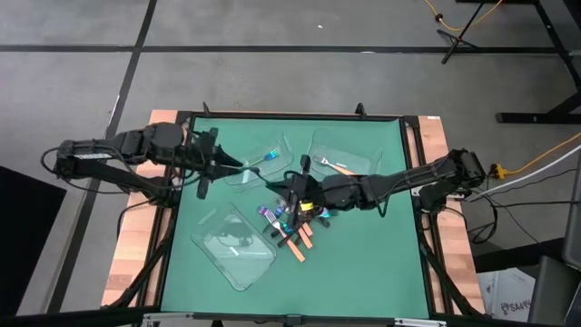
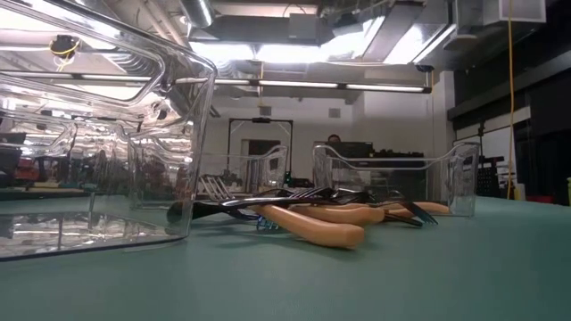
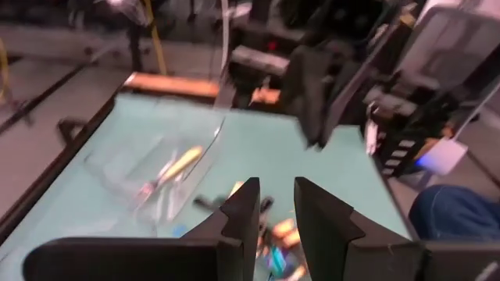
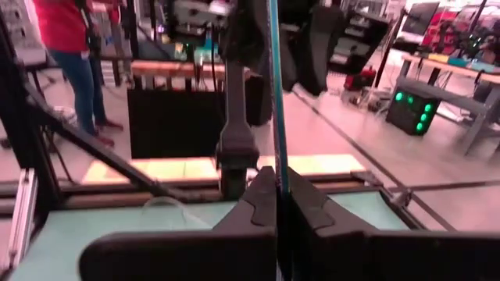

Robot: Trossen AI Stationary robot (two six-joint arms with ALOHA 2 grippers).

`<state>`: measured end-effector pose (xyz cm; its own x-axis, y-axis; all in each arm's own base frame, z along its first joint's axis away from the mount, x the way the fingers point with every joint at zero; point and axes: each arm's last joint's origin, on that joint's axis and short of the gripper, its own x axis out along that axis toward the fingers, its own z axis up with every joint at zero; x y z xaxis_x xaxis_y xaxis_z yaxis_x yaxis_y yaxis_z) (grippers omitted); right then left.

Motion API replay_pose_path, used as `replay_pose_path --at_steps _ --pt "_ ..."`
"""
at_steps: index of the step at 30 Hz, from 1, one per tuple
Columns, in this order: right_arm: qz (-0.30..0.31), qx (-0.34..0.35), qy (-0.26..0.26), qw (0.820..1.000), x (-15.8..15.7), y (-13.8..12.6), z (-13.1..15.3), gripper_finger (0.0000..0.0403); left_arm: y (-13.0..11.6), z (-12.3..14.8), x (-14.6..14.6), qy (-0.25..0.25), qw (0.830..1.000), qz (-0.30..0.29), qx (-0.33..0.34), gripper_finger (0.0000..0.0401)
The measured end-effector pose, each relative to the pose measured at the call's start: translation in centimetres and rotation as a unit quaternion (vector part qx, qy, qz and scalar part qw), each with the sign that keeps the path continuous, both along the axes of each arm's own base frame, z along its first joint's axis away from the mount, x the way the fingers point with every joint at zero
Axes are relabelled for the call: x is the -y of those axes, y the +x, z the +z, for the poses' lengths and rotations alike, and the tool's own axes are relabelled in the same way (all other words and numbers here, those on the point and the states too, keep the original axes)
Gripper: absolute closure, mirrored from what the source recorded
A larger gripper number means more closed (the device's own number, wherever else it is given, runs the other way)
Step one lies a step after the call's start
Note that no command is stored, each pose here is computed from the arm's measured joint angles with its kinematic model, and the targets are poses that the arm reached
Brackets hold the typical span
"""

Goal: Sort silverware by color (type)
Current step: Put the blue fork into the top left transparent bin

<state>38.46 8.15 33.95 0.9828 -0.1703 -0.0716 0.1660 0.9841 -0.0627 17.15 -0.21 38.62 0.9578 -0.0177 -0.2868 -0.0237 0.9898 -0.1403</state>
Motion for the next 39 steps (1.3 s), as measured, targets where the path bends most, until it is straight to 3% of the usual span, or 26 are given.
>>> replay_pose_path --at_steps 18,39 --pt "0.002 0.059 -0.012 0.998 0.2 0.1 1.2 0.0402 6.1 0.6 2.4 0.018 0.991 -0.056 0.122 0.0326" --pt "0.002 0.058 -0.012 0.998 0.2 0.1 1.2 0.0402 7.6 0.1 2.8 0.013 0.989 -0.059 0.132 0.0326"
